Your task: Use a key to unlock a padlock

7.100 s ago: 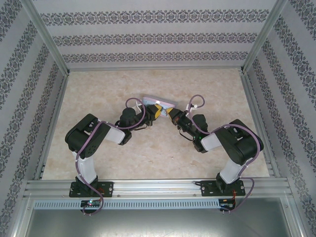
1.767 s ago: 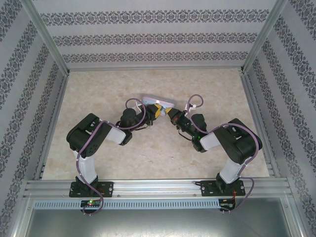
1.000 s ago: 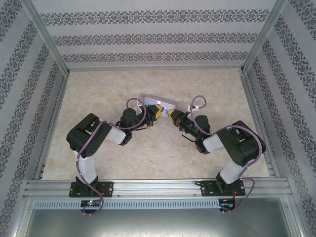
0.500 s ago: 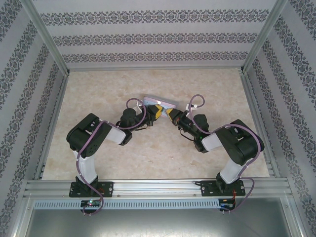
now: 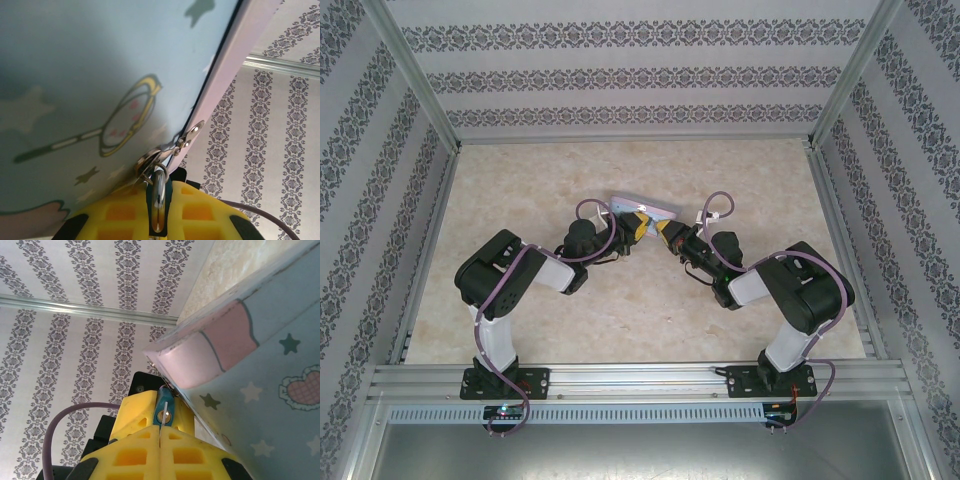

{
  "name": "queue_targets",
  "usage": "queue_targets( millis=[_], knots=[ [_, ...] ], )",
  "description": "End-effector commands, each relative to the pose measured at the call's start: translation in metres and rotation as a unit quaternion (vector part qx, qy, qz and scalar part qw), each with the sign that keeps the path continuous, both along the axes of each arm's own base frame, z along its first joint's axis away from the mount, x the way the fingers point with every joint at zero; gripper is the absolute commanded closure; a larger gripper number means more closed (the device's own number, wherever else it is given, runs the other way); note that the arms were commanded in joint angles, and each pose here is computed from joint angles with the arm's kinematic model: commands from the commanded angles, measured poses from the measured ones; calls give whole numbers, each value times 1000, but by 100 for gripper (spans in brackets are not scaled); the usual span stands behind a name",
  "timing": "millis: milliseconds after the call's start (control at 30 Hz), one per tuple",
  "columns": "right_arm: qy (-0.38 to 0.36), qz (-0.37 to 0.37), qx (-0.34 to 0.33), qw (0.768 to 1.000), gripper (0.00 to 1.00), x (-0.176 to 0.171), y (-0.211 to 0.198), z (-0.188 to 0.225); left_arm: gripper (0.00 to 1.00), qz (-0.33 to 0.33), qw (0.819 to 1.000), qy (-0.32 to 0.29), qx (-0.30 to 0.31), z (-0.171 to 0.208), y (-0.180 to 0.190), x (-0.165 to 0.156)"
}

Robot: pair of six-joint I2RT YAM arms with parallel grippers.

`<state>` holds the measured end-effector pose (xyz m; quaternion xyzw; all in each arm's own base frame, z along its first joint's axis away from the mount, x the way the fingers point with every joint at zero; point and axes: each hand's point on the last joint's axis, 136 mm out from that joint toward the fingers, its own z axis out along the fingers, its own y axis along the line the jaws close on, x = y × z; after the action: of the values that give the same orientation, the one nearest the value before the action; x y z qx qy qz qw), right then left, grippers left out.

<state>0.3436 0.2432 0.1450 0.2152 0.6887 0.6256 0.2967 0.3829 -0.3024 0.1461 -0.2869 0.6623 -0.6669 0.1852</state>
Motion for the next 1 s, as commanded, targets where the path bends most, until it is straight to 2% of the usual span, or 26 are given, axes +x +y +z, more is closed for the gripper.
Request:
queue_targets(
  millis=[0,700,967],
  knots=[
    [-19,7,9,1000,100,-4,6,9,100,-16,998,-49,-23,28,-10,-4],
    [-12,8,1,1000,100,-9,2,1,100,-20,998,-51,-21,27,-11,-5],
    [-21,57,-13,998,100,-22,-10,-2,100,-43,998,-51,16,17,-13,-13]
  ],
)
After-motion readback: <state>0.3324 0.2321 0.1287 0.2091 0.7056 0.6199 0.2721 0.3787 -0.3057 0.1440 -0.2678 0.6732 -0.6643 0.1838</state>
